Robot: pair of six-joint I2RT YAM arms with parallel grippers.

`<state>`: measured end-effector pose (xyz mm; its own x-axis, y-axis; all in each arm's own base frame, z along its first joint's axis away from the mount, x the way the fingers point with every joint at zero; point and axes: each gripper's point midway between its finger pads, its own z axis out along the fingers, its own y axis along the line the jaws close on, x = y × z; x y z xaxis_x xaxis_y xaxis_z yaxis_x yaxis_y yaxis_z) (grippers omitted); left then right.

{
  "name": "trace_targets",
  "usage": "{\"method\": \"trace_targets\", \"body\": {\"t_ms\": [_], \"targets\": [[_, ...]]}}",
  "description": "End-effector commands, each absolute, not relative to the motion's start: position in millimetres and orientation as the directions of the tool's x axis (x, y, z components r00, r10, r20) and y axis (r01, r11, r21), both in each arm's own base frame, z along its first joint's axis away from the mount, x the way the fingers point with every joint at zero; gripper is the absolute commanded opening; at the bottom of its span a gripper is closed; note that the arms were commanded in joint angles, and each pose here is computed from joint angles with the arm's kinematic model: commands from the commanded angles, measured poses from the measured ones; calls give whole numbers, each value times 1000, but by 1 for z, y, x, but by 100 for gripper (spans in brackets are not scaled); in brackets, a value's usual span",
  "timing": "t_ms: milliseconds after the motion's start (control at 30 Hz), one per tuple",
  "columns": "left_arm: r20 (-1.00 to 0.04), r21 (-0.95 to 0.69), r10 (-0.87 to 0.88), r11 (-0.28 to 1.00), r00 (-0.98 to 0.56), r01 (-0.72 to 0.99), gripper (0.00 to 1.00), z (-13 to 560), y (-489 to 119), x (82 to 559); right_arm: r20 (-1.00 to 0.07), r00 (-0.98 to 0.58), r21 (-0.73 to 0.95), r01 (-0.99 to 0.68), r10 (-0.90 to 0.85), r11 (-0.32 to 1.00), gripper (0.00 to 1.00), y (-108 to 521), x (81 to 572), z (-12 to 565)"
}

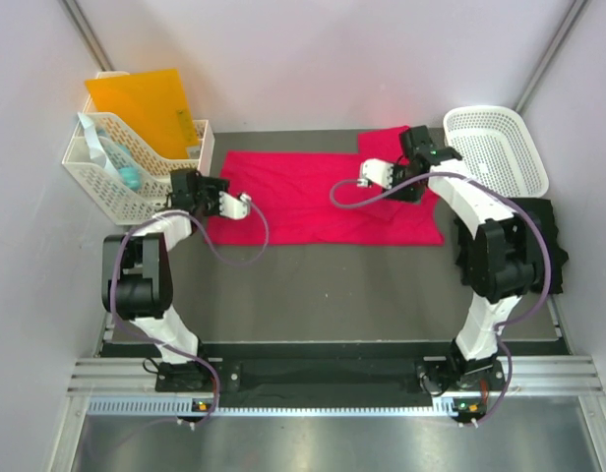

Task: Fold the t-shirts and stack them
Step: Fold the tshirt

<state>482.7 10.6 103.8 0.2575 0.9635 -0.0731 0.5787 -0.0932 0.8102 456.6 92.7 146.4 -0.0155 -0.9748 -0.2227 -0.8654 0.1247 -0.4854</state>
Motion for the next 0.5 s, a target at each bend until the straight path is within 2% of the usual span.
{"method": "trace_targets", "body": {"t_ms": [0,133,267,333,467], "targets": [[-130,852,959,-22,251,523,63,140,5,507,-234,-27,-297,-950,-972,98,46,105,401,118],[-196,782,932,-40,306,622,62,132,-10,502,-216,-22,-286,-955,-976,85,46,110,395,111],[-211,706,910,-110,356,699,61,130,-17,490,-196,-4,-296,-953,-981,63,46,114,393,106],[-245,616,903,-135,351,776,61,113,-19,471,-192,-3,-292,-955,-981,59,46,114,391,105],[-267,561,897,-153,352,814,61,108,-21,462,-194,-3,-288,-956,-981,60,45,120,390,99]]}}
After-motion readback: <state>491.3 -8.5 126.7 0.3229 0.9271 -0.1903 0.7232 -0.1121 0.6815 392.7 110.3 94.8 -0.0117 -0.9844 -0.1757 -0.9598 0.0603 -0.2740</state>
